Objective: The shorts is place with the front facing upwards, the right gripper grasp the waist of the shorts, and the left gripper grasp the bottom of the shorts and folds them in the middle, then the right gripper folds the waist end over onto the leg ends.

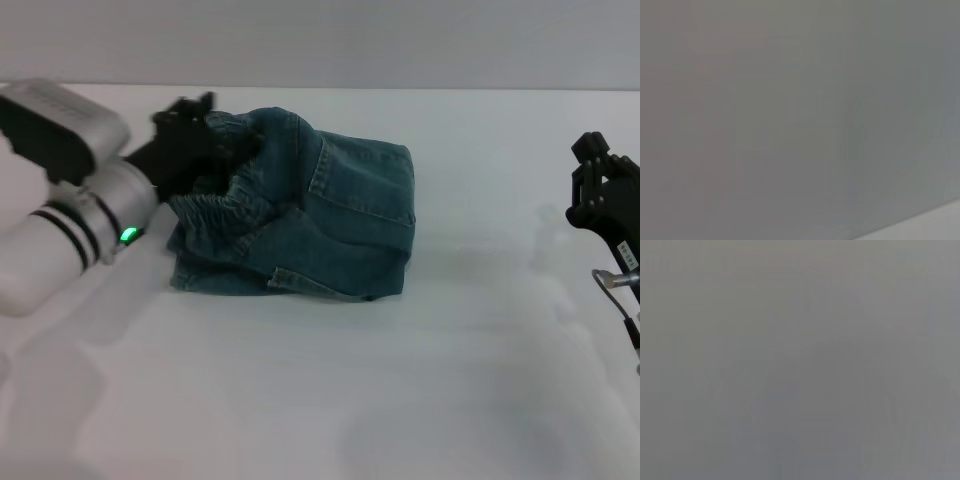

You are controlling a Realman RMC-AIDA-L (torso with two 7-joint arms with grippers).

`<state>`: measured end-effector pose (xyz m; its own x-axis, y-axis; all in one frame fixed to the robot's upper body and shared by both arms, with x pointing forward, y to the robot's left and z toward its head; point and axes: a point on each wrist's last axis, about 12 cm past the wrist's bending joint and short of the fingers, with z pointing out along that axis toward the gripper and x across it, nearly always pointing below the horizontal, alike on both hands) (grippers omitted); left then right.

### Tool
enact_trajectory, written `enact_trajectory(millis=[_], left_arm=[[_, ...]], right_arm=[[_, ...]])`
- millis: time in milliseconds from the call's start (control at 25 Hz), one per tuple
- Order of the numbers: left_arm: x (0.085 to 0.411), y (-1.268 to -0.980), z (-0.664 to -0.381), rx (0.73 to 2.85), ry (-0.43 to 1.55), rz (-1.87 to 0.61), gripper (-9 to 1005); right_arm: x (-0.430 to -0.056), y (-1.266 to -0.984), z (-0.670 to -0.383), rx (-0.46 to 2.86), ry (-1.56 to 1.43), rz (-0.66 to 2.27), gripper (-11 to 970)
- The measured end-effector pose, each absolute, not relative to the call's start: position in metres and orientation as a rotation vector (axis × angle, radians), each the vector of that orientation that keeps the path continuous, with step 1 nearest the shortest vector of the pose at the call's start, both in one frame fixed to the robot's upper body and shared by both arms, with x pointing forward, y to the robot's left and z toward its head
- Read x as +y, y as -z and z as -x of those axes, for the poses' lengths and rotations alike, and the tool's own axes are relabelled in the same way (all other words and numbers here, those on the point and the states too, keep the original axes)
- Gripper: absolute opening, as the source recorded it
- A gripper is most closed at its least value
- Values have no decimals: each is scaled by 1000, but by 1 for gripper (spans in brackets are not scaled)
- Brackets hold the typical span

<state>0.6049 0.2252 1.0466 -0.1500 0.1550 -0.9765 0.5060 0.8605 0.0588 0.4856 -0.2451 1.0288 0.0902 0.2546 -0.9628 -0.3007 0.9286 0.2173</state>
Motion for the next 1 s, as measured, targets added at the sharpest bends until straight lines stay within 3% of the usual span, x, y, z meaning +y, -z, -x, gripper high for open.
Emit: enact_trajectory(millis=[160, 360, 520, 720, 1000], left_arm=[[240, -1043, -603, 1736, 306, -440, 769], [240, -1052, -586, 1605, 380, -415, 769], [215, -1062, -567, 1511, 495, -481, 768], [186, -1052, -557, 1548, 589, -604, 768], [173, -1039, -556, 1620, 589, -707, 768]], right_arm=[[-244, -1029, -486, 1426, -416, 46, -1], [-245, -1029, -488, 1430, -415, 55, -2], [-242, -1028, -488, 1437, -425, 72, -1], [-241, -1027, -488, 1440, -427, 78, -2], [-243, -1026, -488, 1444, -421, 73, -1]])
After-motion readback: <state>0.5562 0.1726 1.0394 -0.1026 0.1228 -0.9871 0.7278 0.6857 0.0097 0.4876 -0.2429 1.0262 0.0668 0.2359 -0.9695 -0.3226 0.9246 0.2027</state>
